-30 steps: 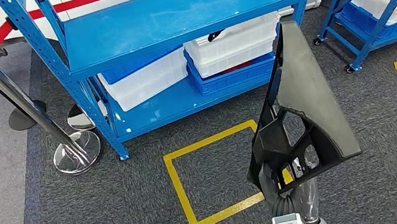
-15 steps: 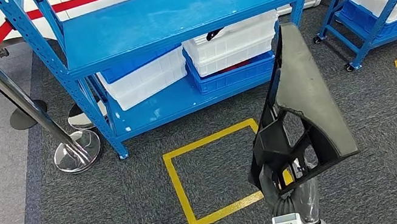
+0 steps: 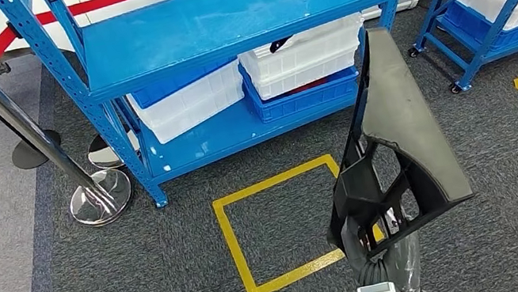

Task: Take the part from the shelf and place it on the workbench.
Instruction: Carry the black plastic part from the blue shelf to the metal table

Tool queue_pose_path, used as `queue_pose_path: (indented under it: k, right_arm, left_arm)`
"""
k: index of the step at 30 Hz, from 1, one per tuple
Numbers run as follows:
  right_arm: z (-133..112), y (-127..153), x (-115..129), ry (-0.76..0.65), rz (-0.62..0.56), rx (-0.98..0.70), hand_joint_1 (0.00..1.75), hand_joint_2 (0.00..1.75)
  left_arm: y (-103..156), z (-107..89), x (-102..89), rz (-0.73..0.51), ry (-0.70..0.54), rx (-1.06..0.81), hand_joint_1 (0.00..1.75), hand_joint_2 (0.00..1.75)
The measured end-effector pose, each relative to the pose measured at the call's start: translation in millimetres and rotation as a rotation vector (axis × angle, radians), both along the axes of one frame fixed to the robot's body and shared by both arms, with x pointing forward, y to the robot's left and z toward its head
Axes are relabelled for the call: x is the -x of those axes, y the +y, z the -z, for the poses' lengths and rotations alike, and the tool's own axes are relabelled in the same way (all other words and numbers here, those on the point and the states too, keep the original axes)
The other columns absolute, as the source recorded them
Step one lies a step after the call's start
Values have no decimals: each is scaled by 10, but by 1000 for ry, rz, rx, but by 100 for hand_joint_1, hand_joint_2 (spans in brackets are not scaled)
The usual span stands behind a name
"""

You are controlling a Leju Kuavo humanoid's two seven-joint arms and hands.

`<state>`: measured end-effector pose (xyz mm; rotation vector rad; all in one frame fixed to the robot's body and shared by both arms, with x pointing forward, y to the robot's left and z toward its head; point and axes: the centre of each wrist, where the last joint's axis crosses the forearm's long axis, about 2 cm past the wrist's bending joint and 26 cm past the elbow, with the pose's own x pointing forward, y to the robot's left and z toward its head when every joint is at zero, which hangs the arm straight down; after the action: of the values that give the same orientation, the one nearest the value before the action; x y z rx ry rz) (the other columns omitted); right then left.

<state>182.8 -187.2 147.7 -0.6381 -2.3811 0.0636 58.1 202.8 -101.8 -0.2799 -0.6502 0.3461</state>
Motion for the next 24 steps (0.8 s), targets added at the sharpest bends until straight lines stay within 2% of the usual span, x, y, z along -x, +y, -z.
queue_pose_path:
  k: [24]
  right_arm:
    - [-31,-55,34,-4,74,11,175,175]
  left_arm:
    - [-1,-1,-3,3,-11,0,0,175]
